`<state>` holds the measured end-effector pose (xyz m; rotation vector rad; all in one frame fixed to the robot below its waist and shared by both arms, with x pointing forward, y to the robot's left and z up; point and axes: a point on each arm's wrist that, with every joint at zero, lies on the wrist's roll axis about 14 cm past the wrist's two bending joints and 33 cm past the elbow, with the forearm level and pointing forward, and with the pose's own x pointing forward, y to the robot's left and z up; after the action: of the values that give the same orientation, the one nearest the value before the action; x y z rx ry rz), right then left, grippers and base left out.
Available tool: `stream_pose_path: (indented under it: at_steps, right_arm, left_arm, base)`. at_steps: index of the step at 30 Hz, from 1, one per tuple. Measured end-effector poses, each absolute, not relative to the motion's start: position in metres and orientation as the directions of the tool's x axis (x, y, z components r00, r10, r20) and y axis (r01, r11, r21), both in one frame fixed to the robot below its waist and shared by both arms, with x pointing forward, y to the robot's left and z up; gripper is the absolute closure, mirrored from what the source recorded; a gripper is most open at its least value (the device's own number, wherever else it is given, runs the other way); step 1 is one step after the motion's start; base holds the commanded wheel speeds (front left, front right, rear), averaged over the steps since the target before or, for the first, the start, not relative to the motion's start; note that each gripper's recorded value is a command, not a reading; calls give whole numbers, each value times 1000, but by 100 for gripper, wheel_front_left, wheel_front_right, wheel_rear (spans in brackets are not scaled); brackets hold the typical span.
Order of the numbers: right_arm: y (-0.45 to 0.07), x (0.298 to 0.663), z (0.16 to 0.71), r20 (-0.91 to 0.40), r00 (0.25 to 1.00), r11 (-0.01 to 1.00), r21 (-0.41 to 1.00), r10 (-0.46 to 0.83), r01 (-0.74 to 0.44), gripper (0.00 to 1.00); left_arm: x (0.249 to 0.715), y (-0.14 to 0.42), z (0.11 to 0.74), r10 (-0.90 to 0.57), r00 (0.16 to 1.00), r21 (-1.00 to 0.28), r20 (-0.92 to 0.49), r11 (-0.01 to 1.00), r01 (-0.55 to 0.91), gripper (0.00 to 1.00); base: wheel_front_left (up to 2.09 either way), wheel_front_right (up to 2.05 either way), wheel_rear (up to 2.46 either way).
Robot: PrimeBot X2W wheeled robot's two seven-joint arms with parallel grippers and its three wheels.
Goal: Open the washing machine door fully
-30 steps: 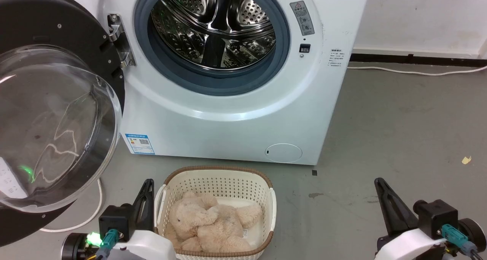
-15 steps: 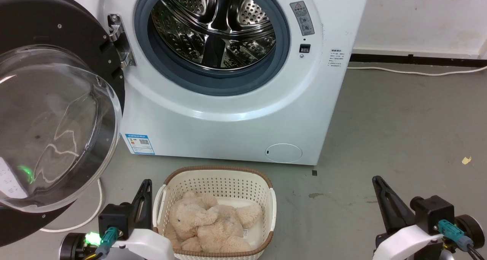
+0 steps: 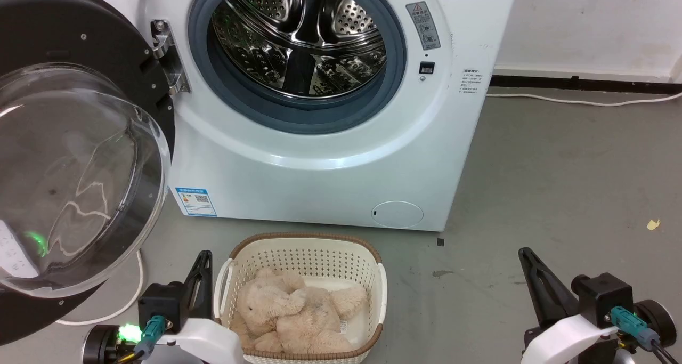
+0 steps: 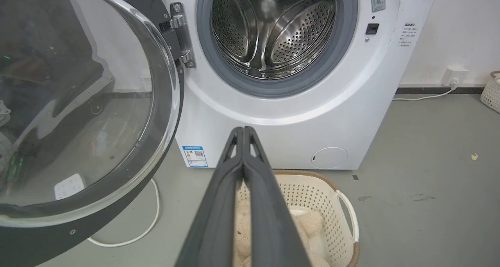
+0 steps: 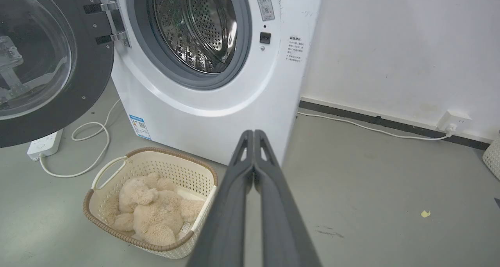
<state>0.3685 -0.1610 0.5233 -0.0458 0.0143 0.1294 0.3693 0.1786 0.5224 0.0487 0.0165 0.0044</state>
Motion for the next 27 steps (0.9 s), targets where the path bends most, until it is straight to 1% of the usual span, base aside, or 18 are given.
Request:
stream_pose_path:
  at_steps: [27]
  right_arm:
    - [-161,369,523,-17,992,991,-45,129,-130,100]
  left_arm:
    - [369,179,522,5,1000,48,-16,999,-4,100]
  base:
    - [0,0,0]
